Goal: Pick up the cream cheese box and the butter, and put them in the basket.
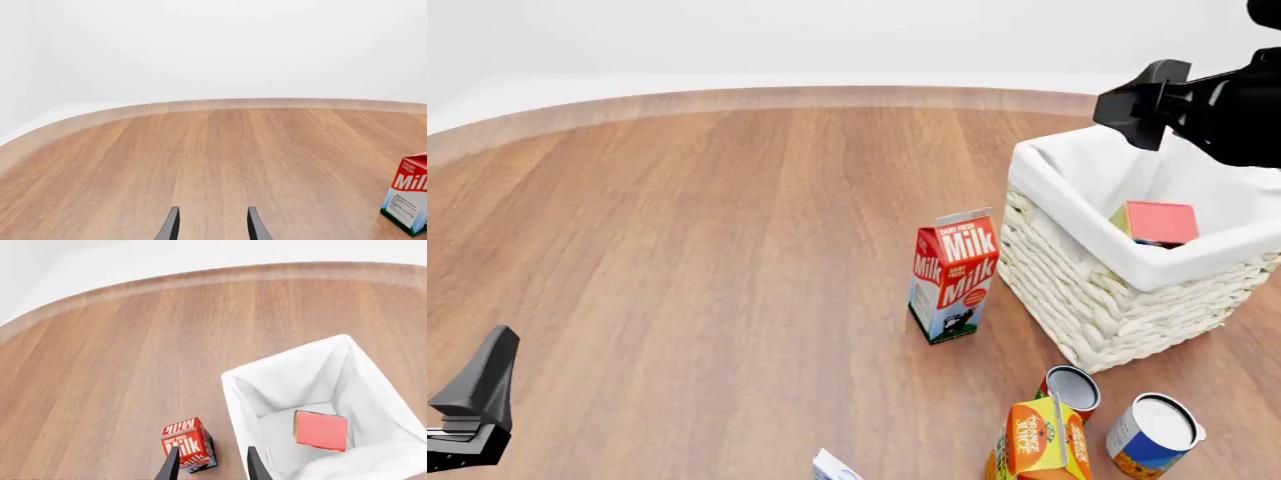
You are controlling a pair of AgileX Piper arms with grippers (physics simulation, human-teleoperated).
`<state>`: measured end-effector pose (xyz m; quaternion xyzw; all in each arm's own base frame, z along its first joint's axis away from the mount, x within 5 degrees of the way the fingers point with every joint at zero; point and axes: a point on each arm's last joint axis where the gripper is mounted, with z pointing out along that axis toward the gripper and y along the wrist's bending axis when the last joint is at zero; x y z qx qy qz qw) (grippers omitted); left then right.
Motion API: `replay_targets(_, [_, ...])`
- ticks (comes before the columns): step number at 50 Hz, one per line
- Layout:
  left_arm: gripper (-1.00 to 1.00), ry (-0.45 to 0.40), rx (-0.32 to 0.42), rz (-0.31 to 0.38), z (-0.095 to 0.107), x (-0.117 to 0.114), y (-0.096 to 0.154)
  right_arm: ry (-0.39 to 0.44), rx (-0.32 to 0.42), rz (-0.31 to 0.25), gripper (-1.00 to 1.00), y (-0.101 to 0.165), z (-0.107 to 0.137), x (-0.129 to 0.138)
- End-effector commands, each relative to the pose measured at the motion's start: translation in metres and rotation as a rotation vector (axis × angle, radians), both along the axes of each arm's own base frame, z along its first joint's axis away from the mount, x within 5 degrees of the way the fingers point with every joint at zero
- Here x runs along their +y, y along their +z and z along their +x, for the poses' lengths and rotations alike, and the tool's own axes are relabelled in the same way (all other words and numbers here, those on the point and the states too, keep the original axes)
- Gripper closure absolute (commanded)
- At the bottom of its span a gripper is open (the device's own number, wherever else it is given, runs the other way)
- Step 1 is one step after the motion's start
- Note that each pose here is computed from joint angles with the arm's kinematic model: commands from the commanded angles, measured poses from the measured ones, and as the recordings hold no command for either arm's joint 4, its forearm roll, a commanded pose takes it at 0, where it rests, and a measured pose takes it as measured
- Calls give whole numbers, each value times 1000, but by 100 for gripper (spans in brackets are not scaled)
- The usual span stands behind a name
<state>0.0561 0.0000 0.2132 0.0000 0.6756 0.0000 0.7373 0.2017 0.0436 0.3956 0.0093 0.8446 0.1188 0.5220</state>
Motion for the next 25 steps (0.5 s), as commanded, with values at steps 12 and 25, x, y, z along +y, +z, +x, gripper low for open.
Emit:
replay_targets(12, [-100, 0, 0, 0, 0, 0, 0, 7, -2, -2, -100, 1, -2, 1])
replay_targets(25, [-100, 0, 0, 0, 0, 0, 0, 7, -2, -2, -100, 1, -2, 1])
